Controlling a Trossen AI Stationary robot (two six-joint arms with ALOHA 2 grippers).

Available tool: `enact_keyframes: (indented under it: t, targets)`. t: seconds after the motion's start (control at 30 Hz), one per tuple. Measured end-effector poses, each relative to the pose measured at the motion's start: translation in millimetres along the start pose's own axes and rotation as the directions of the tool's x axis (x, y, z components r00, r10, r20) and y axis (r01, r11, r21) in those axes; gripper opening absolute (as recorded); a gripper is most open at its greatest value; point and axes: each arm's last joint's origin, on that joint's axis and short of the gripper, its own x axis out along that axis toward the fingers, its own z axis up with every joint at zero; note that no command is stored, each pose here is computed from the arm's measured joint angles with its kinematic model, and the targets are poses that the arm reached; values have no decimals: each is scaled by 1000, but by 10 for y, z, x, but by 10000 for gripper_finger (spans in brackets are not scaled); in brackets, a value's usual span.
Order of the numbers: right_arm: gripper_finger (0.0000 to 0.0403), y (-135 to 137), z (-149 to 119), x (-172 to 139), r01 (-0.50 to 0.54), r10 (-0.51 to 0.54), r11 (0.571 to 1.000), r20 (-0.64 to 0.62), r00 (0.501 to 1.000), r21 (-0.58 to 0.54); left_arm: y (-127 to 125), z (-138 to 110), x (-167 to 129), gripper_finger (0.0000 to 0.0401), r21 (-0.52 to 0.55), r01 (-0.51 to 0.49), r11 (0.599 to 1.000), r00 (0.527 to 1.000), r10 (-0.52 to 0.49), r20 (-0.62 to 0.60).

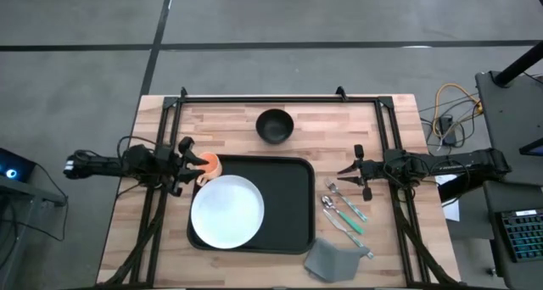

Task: Set up tray
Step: Stack the black bowl on the white plate on the black serving tray

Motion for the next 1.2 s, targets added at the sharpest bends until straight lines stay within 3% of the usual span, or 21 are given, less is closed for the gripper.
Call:
enact_keyframes:
  t: [0.87,0.97,1.2]
  targets:
    - [68,0,1,0,0,0,1000,1,1000,-2,29,-187,-43,115,-14,-32,999,985,30,-167]
    - [68,-3,43,0,5,-3,1000,47,999,-28,42,-266,-54,115,-12,-48,999,967,44,-249]
    - [68,-6,75,-3,8,-6,1000,79,997,-29,47,-285,-53,115,-10,-58,998,961,53,-272]
